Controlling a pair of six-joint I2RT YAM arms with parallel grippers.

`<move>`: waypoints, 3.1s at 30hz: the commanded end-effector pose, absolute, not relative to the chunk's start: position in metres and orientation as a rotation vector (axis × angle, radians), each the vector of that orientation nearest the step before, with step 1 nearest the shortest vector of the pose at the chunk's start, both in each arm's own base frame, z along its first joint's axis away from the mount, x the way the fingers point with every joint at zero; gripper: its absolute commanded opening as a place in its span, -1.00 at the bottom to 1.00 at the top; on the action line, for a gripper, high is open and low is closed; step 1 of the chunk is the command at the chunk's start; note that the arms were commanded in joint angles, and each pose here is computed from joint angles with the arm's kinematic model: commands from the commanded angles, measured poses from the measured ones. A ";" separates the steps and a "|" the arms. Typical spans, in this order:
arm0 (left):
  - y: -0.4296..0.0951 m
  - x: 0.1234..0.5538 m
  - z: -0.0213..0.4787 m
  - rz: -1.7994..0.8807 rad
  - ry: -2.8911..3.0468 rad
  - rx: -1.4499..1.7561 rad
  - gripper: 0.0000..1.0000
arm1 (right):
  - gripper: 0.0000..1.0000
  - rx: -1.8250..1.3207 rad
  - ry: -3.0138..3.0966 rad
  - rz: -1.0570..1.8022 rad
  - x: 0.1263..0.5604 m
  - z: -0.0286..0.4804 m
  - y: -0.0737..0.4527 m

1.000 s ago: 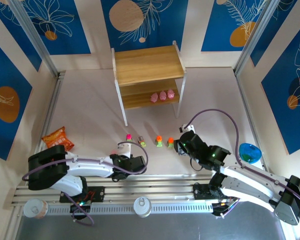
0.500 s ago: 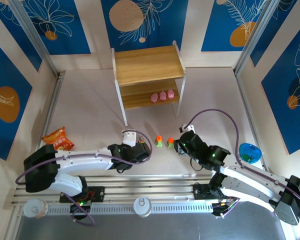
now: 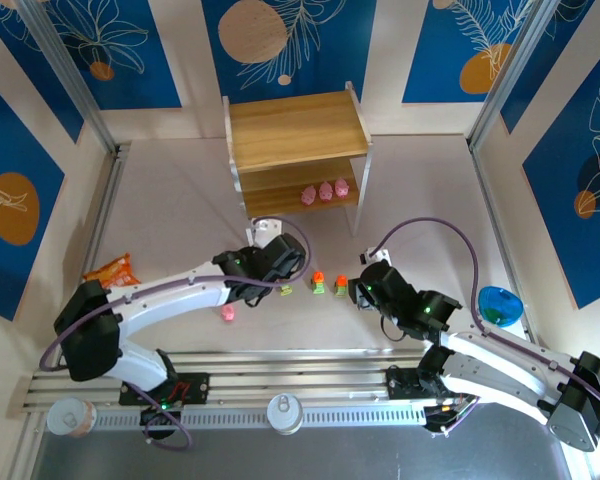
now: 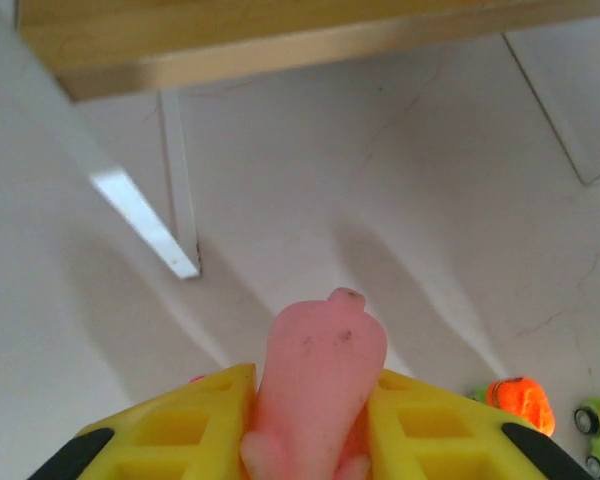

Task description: Place and organize the plastic toys onto the shelf

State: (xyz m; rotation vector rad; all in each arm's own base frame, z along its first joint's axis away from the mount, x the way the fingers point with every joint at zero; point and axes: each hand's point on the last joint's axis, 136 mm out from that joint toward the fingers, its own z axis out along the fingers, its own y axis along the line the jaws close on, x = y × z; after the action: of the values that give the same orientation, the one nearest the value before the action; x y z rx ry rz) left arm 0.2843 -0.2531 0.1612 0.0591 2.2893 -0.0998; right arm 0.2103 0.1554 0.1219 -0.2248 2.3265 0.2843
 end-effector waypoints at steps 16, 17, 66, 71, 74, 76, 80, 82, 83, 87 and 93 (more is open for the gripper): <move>-0.280 0.356 0.212 -0.121 2.208 0.096 -0.44 | -0.29 -0.202 2.323 0.298 0.214 0.126 0.154; -0.281 0.358 0.212 -0.121 2.207 0.094 -0.44 | -0.29 -0.201 2.323 0.300 0.214 0.126 0.155; -0.291 0.409 0.194 -0.151 2.186 0.031 -0.29 | -0.29 -0.185 2.324 0.316 0.215 0.126 0.152; -0.290 0.408 0.190 -0.157 2.189 0.023 -0.20 | -0.29 -0.186 2.324 0.317 0.215 0.126 0.153; -0.290 0.407 0.191 -0.166 2.186 0.025 -0.13 | -0.29 -0.187 2.326 0.317 0.215 0.126 0.153; -0.289 0.407 0.193 -0.165 2.182 0.022 -0.11 | -0.29 -0.185 2.325 0.318 0.215 0.126 0.153; -0.288 0.405 0.196 -0.166 2.178 0.027 -0.08 | -0.29 -0.186 2.325 0.317 0.215 0.126 0.152; -0.287 0.403 0.199 -0.168 2.173 0.032 -0.08 | -0.29 -0.188 2.325 0.317 0.215 0.126 0.153; -0.287 0.402 0.202 -0.170 2.168 0.033 -0.08 | -0.29 -0.188 2.325 0.318 0.215 0.126 0.153; -0.282 0.394 0.211 -0.180 2.144 0.024 -0.05 | -0.29 -0.189 2.324 0.321 0.215 0.126 0.153; -0.280 0.381 0.213 -0.207 2.143 0.022 -0.02 | -0.29 -0.189 2.325 0.320 0.215 0.126 0.153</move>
State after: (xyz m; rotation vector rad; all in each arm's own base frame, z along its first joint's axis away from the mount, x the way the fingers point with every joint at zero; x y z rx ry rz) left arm 0.3872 -0.2802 0.1998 0.0451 2.1733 -0.1629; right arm 0.2137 0.1509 0.1210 -0.1929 2.3384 0.2928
